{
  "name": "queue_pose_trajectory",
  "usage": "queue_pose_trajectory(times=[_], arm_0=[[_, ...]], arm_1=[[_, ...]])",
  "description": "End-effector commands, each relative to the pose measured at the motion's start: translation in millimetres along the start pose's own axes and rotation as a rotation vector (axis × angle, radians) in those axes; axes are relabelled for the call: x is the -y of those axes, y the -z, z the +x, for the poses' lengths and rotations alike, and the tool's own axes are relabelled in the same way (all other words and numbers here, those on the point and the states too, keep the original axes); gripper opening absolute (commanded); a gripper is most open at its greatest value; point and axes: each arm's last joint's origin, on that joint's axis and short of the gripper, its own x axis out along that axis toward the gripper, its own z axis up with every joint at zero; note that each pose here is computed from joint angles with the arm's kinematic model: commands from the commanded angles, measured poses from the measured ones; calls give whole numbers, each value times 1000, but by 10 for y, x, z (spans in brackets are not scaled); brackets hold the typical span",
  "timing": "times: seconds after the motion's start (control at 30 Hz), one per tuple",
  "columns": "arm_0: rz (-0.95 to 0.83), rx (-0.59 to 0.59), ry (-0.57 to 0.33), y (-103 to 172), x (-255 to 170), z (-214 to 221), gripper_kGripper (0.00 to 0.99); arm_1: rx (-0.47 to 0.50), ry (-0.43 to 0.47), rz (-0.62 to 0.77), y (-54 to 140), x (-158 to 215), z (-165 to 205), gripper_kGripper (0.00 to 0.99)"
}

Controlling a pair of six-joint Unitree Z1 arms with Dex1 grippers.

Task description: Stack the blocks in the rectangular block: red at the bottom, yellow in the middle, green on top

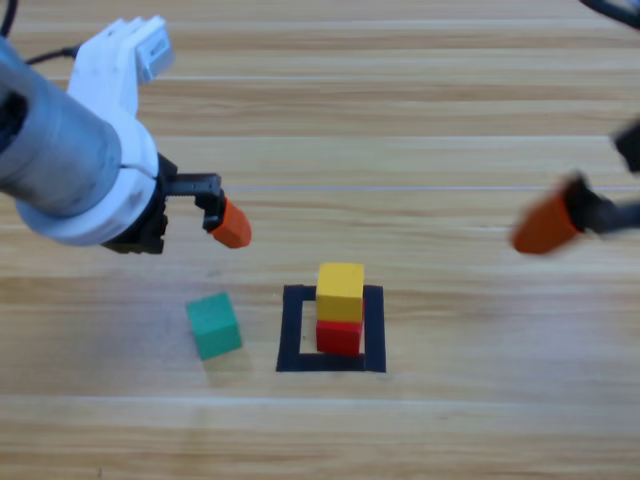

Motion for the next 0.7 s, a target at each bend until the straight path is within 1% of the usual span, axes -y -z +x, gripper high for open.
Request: queue_pose_trajectory(times=[0.03,0.17,0.37,0.7], arm_0=[[-221,-100,-112,-163,57,247,989],[-384,-143,-196,-258,153,395,988],[-467,-228,-315,-359,287,731,976],[-500,-293,-383,-270,283,1040,960]], arm_1=[[-21,-2,27,171,347,192,988],[-28,-14,11,226,363,259,988],[-53,1,5,228,347,383,989],[-61,0,6,213,331,414,989]])
